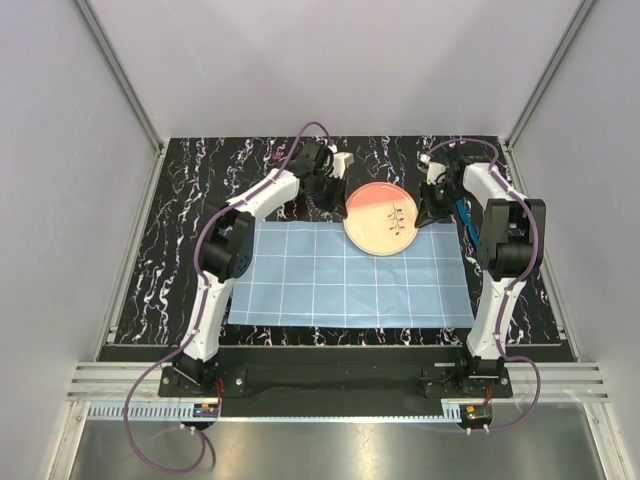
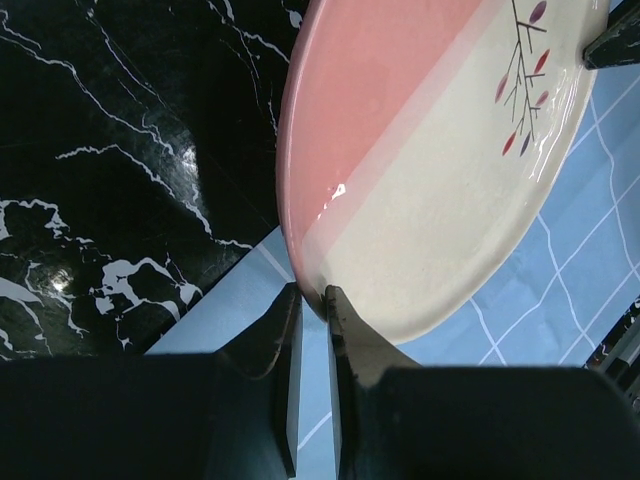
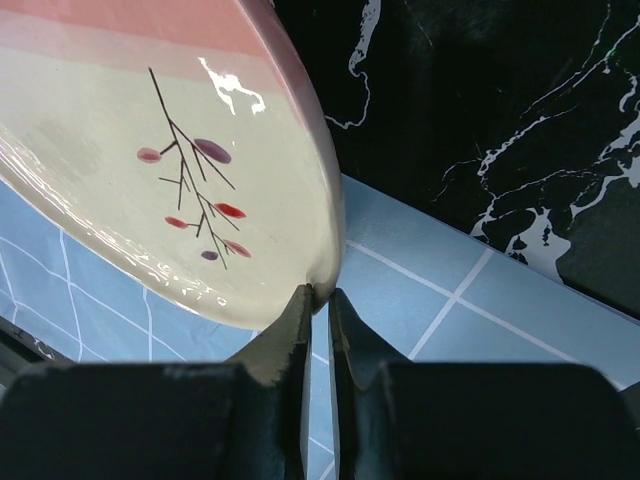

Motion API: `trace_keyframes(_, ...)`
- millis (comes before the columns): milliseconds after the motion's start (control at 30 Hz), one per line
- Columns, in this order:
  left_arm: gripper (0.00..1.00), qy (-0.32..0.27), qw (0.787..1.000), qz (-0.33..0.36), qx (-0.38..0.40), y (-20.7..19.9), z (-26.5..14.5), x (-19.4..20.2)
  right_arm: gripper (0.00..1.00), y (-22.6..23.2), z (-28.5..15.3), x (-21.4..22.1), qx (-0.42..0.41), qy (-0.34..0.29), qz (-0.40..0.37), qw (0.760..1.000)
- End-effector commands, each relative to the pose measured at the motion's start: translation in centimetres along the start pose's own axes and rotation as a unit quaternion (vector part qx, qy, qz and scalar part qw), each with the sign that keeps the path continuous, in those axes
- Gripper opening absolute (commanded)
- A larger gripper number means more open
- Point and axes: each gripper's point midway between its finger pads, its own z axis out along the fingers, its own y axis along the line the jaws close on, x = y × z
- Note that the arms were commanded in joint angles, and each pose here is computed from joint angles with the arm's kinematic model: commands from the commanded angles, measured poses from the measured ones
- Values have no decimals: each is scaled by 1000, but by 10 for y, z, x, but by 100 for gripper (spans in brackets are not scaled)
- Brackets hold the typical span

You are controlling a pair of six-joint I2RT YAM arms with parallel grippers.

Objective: Set the dinner table for one person
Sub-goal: Pick up the plate from the napkin, then place the plate on the napkin.

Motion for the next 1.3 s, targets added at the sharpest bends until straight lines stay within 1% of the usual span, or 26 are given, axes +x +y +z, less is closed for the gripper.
trace_keyframes(0, 0, -47, 989, 69, 119, -83, -26, -28, 0, 72, -20, -25, -89, -49, -61, 993)
trace_keyframes(300, 0, -32, 989, 70, 123, -82, -26, -18, 0, 78, -18, -18, -95, -40, -67, 992)
trace_keyframes(533, 0, -22, 989, 68, 126, -82, -30, -10, 0, 86, -11, -4, -101, -21, -74, 992)
trace_keyframes(1067, 0, -4, 990, 72, 118, -76, -47, 10, 0, 108, -6, 10, -116, -2, -96, 989)
trace_keyframes(1267, 0, 12, 990, 73, 116, -73, -52, 24, 0, 117, -5, 15, -123, 4, -100, 987)
